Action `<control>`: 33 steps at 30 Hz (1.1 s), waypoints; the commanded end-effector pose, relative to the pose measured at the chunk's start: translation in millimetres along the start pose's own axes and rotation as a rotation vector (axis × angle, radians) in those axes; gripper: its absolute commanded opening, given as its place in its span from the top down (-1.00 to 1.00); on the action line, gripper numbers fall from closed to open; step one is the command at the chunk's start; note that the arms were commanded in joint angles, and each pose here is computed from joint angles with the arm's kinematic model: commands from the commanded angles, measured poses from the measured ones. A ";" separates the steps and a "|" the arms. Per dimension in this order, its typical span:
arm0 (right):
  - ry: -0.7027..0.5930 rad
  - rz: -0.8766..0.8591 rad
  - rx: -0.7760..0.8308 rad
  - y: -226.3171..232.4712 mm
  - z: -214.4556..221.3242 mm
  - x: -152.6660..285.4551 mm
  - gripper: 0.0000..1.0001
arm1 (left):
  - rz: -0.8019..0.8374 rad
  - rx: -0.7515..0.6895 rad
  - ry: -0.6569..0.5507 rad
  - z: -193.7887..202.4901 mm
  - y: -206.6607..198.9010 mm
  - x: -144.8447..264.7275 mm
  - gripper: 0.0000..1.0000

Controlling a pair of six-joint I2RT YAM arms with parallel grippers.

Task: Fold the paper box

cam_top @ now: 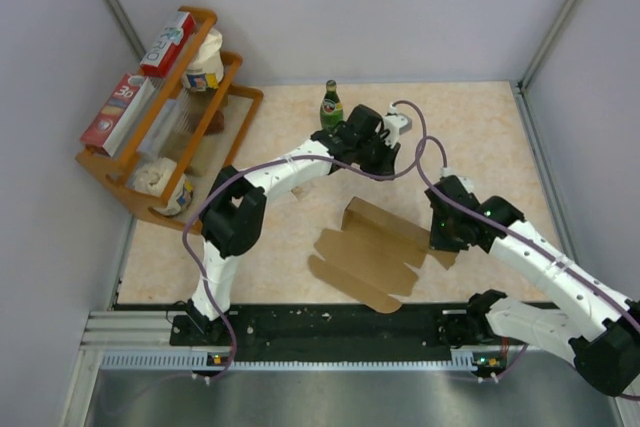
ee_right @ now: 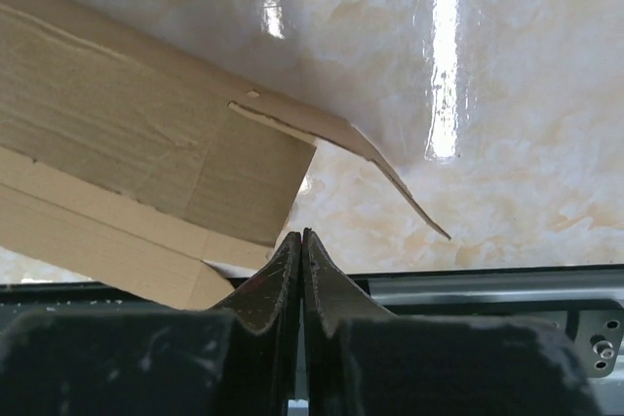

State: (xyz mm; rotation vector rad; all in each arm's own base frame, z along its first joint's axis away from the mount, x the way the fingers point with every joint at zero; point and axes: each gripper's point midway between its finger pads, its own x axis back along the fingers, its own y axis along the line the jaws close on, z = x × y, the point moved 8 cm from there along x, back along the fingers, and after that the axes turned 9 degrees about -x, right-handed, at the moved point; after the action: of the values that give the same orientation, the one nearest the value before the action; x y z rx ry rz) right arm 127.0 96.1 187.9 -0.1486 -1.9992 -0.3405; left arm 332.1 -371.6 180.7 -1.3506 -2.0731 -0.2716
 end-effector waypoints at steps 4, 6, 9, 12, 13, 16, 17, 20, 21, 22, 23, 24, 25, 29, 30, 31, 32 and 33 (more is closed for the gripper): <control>-0.068 -0.052 -0.039 10.6 -19.8 -4.0 1.00 | 0.091 -0.024 0.007 10.3 -10.5 -3.0 0.95; -0.056 -0.045 -0.039 9.6 -18.5 -8.9 1.00 | 0.120 -0.023 0.012 13.9 -13.6 -4.1 1.00; -0.042 -0.040 -0.039 9.0 -17.3 -16.4 1.00 | 0.155 -0.022 0.009 18.6 -15.9 -5.6 1.00; -0.035 -0.049 -0.053 9.0 -17.3 -23.4 1.00 | 0.181 -0.015 0.016 23.6 -17.2 -7.2 1.00; -0.034 -0.044 -0.055 8.5 -18.0 -25.5 1.00 | 0.187 -0.011 0.024 26.5 -17.6 -8.0 1.00; -0.029 -0.041 -0.051 7.7 -18.7 -27.8 1.00 | 0.209 -0.005 0.034 31.6 -19.3 -7.5 1.00; -0.031 -0.041 -0.054 7.5 -19.0 -28.2 1.00 | 0.211 -0.004 0.039 34.3 -19.3 -8.1 1.00; -0.028 -0.048 -0.055 8.2 -18.4 -30.8 1.00 | 0.214 -0.001 0.050 40.2 -18.5 -5.6 1.00; -0.021 -0.053 -0.051 9.4 -18.1 -32.4 1.00 | 0.216 0.001 0.050 41.1 -18.5 -4.6 1.00; -0.012 -0.060 -0.049 10.6 -17.4 -34.0 1.00 | 0.216 0.007 0.054 43.6 -17.8 -3.4 1.00; -0.006 -0.074 -0.048 12.9 -17.6 -35.3 1.00 | 0.217 0.011 0.054 44.2 -18.7 -2.0 1.00; -0.002 -0.082 -0.045 14.5 -17.8 -36.6 1.00 | 0.215 0.020 0.058 46.5 -17.5 -0.3 1.00; 0.000 -0.093 -0.043 16.3 -18.1 -37.7 1.00 | 0.213 0.023 0.057 47.6 -16.8 1.2 1.00; -0.011 -0.146 -0.035 23.3 -21.0 -40.5 1.00 | 0.206 0.047 0.075 53.7 -14.0 9.1 1.00; -0.018 -0.157 -0.032 24.7 -22.2 -40.3 1.00 | 0.202 0.047 0.074 54.4 -13.3 11.6 1.00; -0.015 -0.164 -0.026 26.0 -22.3 -41.0 1.00 | 0.197 0.054 0.079 57.1 -12.5 13.1 1.00; -0.018 -0.172 -0.023 27.3 -23.4 -41.7 1.00 | 0.189 0.057 0.079 58.3 -11.8 15.7 1.00; -0.019 -0.178 -0.021 28.9 -24.1 -42.8 1.00 | 0.183 0.059 0.075 57.6 -11.6 19.5 1.00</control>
State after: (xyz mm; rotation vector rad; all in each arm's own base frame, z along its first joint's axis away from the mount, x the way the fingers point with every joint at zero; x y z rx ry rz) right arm 161.0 110.7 159.8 -0.0620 -1.9867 -0.4343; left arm 293.5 -342.2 114.5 -1.4157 -1.7862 -0.1976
